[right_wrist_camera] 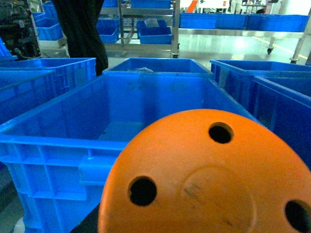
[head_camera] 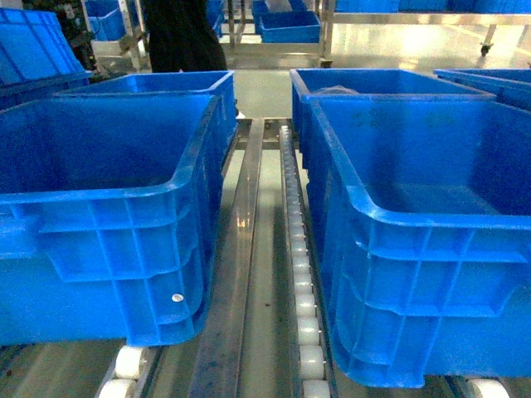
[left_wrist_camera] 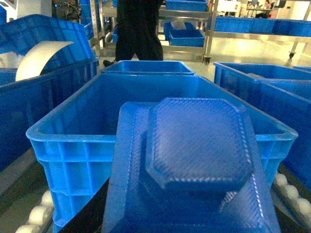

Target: Sort blue parts and orange caps into right shelf containers

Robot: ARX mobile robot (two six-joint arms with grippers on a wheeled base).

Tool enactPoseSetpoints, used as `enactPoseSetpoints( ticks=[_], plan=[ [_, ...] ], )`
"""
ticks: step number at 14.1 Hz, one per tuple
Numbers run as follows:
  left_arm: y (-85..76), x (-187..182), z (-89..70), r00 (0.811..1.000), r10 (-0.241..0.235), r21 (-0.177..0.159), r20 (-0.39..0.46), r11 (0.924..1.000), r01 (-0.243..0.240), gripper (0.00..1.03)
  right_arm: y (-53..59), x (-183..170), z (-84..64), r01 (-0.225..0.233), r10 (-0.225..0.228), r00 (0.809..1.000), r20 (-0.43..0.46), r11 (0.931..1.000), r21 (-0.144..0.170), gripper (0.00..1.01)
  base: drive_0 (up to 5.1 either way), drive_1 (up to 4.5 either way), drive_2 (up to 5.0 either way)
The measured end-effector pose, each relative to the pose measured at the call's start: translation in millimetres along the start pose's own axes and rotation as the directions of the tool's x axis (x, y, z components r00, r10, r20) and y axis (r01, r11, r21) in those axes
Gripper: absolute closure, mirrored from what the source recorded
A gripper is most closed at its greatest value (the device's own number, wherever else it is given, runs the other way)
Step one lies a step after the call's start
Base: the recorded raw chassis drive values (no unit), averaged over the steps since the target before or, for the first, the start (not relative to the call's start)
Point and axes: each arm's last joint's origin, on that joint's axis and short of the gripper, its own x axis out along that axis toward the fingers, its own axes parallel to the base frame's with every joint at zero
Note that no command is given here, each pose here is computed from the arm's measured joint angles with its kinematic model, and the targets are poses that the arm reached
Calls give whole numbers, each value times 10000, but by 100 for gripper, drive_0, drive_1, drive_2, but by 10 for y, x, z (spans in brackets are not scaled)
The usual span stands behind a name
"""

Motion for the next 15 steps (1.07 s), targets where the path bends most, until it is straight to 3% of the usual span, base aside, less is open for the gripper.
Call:
enactPoseSetpoints(
  ticks=[15],
  plan=[
    [0,0,-3,10000,4,0,-34,10000,-4,61,0,0,3,-4,4,10000,31,10000,0,57,0,0,0]
  ],
)
